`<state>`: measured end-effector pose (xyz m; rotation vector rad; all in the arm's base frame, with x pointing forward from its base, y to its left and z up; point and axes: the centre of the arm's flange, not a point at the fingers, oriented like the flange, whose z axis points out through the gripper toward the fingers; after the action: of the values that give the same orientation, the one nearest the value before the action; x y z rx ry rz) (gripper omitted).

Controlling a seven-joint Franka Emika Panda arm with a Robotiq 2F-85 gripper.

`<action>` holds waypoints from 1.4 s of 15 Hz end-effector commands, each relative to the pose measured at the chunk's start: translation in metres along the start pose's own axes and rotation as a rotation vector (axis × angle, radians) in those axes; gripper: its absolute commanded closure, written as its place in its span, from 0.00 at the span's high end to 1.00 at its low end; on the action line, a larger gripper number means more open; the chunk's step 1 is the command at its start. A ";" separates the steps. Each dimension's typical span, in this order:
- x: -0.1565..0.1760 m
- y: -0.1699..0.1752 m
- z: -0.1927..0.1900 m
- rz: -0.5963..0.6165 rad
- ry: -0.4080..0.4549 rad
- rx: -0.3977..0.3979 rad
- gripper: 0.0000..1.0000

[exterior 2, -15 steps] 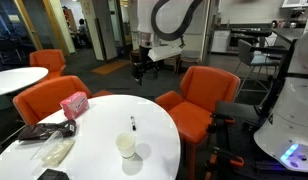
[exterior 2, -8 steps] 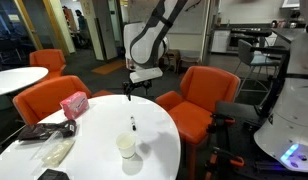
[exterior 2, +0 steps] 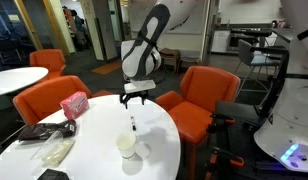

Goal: Put the marker in the cup

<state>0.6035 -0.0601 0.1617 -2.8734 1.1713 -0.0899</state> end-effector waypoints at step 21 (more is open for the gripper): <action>0.054 -0.015 0.121 0.056 -0.019 -0.043 0.52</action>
<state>0.6508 -0.0854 0.0446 -2.8745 1.2518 -0.0528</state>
